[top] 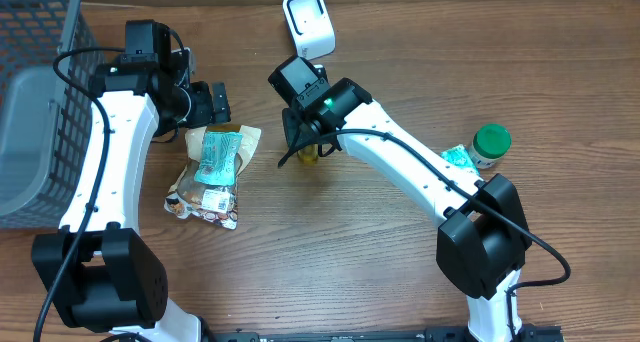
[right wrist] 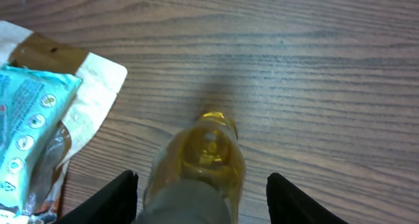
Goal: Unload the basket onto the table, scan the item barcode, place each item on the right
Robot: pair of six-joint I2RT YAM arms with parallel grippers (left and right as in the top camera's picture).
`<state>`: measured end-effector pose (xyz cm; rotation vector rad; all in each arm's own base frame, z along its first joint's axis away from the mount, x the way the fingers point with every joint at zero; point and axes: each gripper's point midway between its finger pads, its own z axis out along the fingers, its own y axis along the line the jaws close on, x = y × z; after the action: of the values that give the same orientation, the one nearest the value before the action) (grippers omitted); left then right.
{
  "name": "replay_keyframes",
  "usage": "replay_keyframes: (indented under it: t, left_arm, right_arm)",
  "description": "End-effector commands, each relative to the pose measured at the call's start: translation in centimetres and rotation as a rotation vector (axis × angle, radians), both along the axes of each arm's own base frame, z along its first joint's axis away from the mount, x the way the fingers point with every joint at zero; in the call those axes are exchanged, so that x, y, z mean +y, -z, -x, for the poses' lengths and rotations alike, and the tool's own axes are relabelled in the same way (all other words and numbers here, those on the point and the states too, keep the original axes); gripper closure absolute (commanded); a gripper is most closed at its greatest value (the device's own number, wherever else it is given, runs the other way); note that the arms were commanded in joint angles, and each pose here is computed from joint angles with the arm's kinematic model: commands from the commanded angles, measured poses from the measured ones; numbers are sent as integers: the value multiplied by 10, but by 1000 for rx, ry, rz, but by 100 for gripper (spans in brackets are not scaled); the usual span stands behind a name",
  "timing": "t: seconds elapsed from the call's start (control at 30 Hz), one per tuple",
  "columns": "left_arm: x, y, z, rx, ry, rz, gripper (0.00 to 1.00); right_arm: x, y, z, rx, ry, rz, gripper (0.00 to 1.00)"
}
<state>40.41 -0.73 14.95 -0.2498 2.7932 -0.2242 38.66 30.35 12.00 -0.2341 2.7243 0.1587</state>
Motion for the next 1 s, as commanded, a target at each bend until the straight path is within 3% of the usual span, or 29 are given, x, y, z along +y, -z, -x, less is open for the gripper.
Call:
replay_keyframes:
  t: [0.0,0.43,0.53,0.57,0.67,0.97]
  left_arm:
    - [-2,-13,-3,-38,15,2,0]
    - [-2,-13,-3,-38,15,2,1]
    - [-2,-13,-3,-38,15,2,1]
    - [-2,-13,-3,-38,15,2,0]
    - [-2,-13,-3,-38,15,2,1]
    - [-2,-13,-3,-38,15,2,1]
  right_arm:
    - [3,2,-5,-12,5,-9,41]
    - [6,13,-6,-16,2,-21,41]
    - [6,13,-7,-20,3,-23,44]
    - [4,14,-6,-14,6,-18,52]
    - [1,11,-8,-17,12,-21,60]
    - [-62,-60,-16,-65,125,-57,65]
